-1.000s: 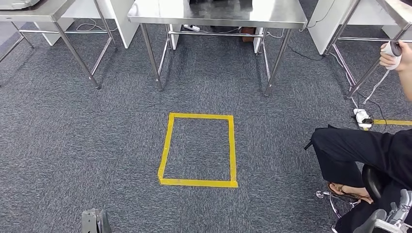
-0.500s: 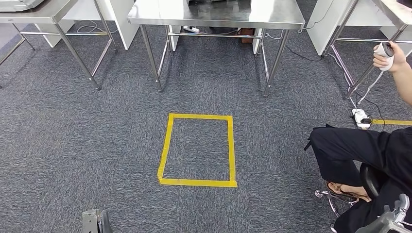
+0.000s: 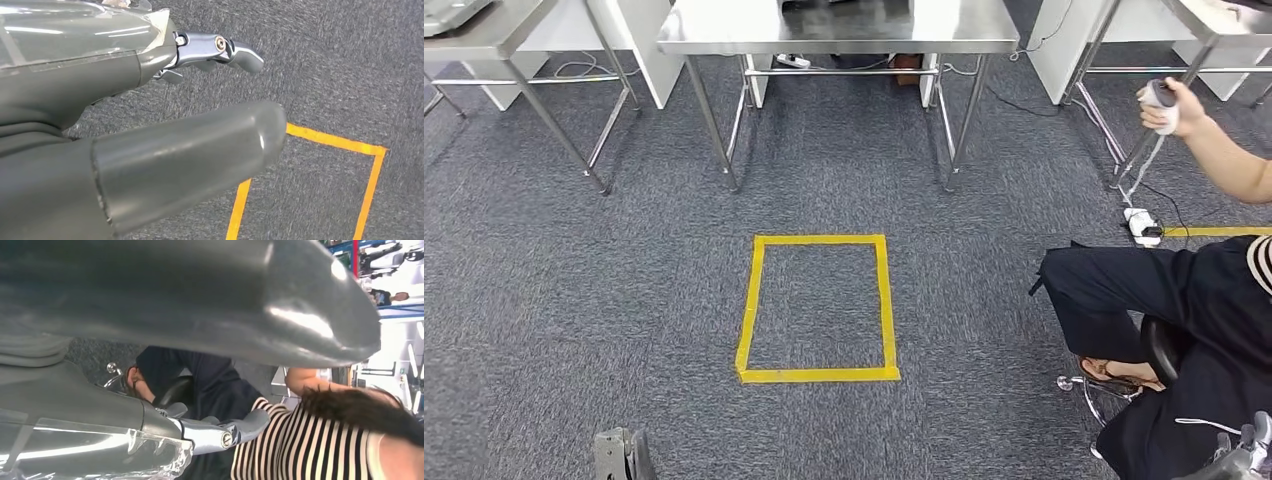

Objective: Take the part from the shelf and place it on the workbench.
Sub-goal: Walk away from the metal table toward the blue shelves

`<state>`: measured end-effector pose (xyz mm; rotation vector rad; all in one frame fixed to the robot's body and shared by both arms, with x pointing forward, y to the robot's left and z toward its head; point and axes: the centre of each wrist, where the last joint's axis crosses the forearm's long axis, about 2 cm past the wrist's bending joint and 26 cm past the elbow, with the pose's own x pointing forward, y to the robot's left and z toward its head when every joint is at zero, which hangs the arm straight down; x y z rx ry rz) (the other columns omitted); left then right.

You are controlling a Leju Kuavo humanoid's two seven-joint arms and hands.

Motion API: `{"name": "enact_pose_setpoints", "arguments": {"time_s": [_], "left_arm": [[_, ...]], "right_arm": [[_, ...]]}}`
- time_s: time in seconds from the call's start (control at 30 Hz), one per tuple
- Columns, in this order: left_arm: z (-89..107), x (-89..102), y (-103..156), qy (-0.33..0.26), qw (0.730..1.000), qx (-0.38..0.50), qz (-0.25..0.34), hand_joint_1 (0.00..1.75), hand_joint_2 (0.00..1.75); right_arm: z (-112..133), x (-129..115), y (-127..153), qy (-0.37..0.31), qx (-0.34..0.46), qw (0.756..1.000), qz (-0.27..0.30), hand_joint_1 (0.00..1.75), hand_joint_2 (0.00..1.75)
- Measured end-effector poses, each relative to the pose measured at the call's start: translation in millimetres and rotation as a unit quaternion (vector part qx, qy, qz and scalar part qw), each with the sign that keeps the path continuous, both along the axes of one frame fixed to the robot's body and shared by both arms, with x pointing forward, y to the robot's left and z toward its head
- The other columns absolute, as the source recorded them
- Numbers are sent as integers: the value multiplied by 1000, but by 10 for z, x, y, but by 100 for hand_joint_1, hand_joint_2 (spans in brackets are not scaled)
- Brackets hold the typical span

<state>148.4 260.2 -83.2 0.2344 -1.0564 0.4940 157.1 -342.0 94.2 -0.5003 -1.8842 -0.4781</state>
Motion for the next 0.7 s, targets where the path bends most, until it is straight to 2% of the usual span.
{"name": "enact_pose_setpoints", "arguments": {"time_s": [0.3, 0.43, 0.5, 0.6, 0.7], "left_arm": [[-23, -65, 4, 32, 999, 18, -4, 0, 0], [-35, -92, 20, 53, 998, 23, -4, 0, 0], [-43, -114, 27, 72, 997, 32, -2, 0, 0], [-65, -169, 39, 107, 994, 34, -2, 0, 0], [-112, -305, 56, 157, 988, 7, 6, 0, 0]], "right_arm": [[-144, -50, -30, 43, 8, 999, -26, 0, 0], [-311, -38, -85, 102, -4, 993, -55, 0, 0], [-494, -48, -156, 151, -10, 986, -73, 0, 0], [-904, -127, -315, 245, -13, 964, -103, 0, 0], [-1369, -289, -421, 377, -1, 919, -114, 0, 0]]}}
